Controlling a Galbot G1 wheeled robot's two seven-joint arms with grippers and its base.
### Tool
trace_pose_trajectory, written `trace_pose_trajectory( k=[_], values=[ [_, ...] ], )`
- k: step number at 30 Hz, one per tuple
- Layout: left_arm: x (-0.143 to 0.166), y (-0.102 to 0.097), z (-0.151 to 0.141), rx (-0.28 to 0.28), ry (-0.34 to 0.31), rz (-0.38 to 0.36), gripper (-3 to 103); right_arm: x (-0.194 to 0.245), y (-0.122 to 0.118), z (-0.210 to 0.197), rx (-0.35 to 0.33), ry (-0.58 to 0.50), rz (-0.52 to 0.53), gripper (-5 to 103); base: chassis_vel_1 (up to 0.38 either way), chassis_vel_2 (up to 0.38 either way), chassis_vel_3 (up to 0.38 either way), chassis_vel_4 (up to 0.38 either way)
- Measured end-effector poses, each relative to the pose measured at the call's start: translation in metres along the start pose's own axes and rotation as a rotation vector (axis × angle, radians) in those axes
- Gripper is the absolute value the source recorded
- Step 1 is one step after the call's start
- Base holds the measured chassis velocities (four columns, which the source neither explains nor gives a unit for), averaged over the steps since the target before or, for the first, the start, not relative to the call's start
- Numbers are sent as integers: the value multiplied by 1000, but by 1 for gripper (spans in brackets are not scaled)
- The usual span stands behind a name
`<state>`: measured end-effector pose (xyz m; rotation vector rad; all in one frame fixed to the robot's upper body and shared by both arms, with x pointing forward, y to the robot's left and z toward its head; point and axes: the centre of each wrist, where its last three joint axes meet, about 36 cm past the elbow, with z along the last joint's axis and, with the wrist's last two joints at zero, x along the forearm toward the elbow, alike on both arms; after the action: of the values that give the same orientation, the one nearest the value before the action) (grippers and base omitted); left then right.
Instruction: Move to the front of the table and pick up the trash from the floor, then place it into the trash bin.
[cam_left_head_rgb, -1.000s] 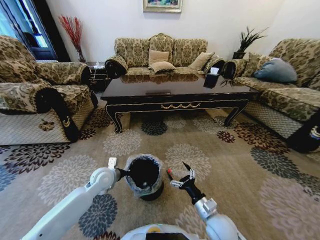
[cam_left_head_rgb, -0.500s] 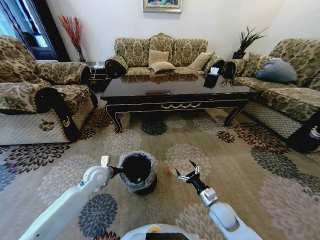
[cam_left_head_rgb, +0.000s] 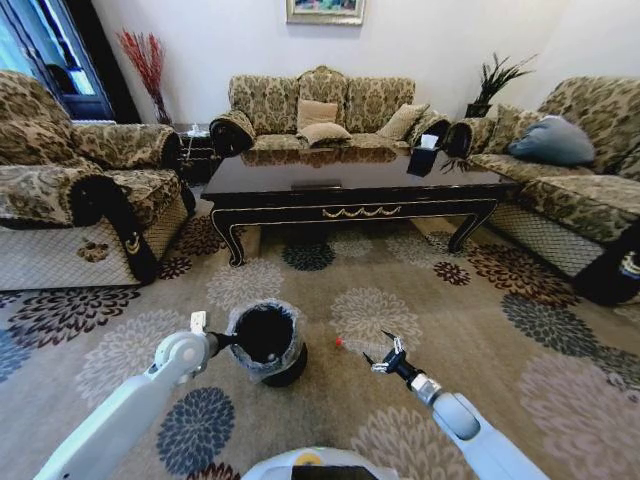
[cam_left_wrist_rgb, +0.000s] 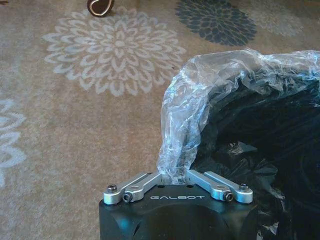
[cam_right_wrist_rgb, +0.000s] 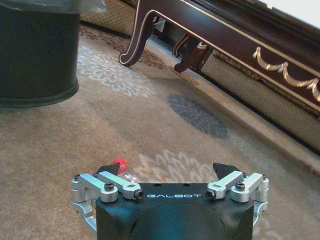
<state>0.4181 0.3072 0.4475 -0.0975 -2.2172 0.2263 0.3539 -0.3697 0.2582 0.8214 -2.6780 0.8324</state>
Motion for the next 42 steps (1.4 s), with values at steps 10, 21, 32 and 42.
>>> trace_pose_trajectory(
  k=[10,21,32,42],
  values=[
    [10,7,8,36,-8,-25,0,-37,-15,21,-37,47,-48,100,0,0,0,0],
    [17,20,17,75,-10,-51,0,-58,-15,46,-51,113,-119,100,0,0,0,0],
    [23,33,29,117,-1,-72,0,-74,-22,68,-66,162,-120,100,0,0,0,0],
    [21,35,26,123,-7,-69,0,-84,-20,74,-52,185,-109,97,0,0,0,0]
  ],
)
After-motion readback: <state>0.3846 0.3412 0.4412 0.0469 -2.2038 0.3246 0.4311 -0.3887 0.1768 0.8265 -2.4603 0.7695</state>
